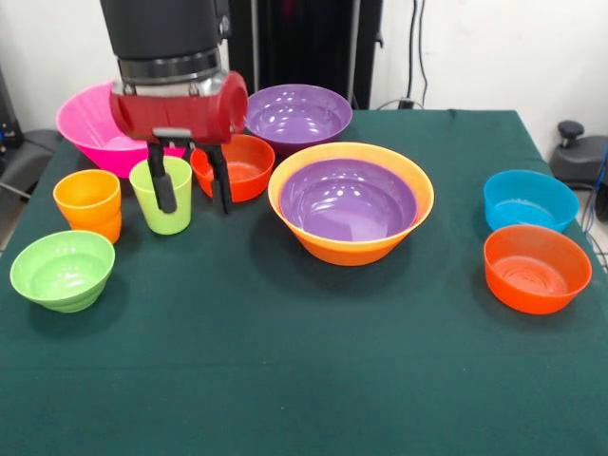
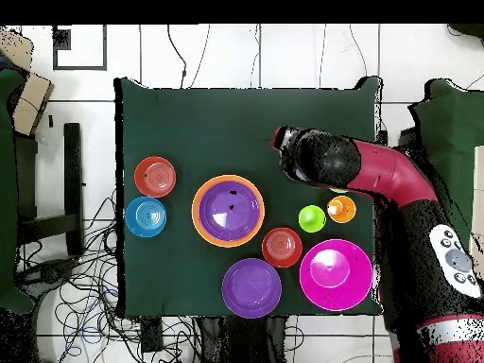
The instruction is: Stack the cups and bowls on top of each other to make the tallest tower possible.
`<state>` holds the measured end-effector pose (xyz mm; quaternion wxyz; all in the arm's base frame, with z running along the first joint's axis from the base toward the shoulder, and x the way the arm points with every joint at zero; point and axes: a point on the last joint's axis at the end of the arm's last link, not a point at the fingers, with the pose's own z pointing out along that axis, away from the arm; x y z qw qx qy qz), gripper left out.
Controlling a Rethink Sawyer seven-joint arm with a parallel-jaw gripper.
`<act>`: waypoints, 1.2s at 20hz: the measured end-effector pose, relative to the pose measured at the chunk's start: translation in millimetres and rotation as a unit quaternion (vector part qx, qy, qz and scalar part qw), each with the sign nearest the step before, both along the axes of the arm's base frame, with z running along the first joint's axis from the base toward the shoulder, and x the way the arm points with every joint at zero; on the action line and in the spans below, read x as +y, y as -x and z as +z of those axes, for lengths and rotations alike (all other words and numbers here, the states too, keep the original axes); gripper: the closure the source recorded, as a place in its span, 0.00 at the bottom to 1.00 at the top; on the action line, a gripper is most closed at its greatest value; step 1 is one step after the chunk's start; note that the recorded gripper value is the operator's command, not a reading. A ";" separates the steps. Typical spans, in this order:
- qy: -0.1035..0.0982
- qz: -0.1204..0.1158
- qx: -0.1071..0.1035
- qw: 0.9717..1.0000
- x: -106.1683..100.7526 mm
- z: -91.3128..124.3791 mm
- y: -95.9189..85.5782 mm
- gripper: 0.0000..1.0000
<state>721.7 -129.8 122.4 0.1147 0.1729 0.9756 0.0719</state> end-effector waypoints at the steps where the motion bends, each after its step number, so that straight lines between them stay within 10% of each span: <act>1: -0.001 0.002 0.000 1.000 1.0 -3.6 -1.5 0.00; 12: -0.036 0.007 0.007 0.999 -2.4 -46.3 0.4 0.00; 24: -0.068 -0.010 0.001 0.998 -66.2 -42.6 10.8 0.00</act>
